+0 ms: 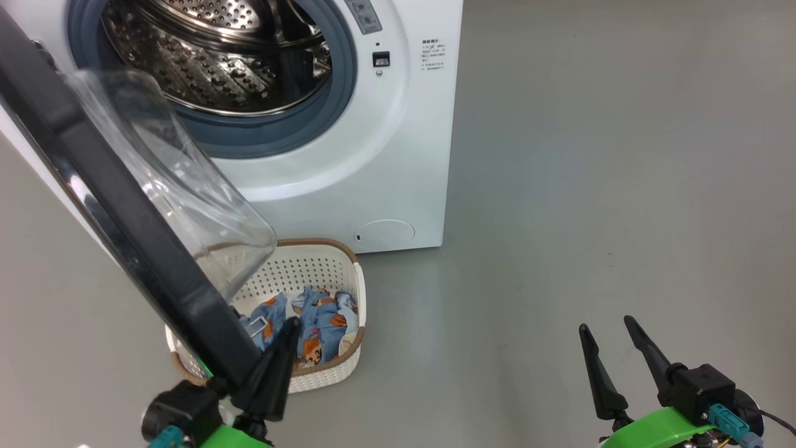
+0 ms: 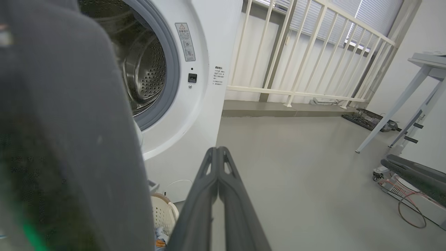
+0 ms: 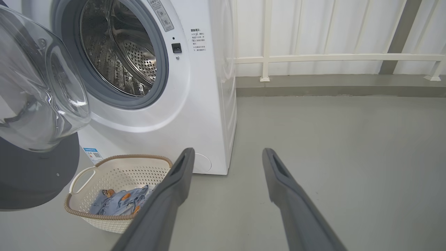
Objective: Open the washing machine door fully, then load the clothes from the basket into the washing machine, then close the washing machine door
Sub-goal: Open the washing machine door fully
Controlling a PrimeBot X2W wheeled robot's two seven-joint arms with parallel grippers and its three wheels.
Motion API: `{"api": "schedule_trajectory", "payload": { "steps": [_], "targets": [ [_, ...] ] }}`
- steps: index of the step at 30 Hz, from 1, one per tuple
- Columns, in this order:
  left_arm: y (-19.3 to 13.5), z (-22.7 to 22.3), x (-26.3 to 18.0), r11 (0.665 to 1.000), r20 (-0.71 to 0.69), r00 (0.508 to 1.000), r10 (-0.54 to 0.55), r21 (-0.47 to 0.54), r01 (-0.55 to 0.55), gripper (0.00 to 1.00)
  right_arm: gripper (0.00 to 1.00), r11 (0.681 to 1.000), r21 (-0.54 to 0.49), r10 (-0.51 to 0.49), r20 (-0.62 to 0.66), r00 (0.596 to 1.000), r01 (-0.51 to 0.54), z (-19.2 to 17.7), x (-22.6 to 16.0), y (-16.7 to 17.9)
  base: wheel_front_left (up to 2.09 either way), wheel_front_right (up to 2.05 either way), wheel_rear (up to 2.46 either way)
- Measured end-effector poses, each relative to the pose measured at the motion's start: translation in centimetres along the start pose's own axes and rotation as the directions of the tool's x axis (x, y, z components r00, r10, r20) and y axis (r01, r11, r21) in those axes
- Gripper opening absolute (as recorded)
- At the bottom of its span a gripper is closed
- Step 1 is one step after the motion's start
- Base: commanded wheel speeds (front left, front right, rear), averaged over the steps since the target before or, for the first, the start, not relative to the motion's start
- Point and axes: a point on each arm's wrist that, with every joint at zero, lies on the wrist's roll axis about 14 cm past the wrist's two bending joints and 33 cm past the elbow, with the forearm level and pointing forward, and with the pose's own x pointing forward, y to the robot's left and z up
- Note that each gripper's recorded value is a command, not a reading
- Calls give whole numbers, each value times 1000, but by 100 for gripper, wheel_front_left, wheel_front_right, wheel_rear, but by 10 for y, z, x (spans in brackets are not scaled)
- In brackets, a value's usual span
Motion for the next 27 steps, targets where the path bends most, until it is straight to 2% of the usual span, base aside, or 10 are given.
{"api": "schedule_trajectory", "payload": {
  "steps": [17, 22, 27],
  "targets": [
    [37, 4, -20, 987, 21, 987, 159, -14, -159, 0, 100, 997, 25, 76, -7, 997, -76, -4, 16, 26, 0, 0, 0],
    [52, 6, -34, 974, 33, 973, 227, -19, -226, 0, 100, 994, 28, 109, -11, 994, -109, -6, 21, 37, 0, 0, 0],
    [77, 9, -52, 944, 43, 943, 329, -28, -328, 0, 100, 990, 31, 138, -15, 990, -138, -8, 25, 47, 0, 0, 0]
  ]
}}
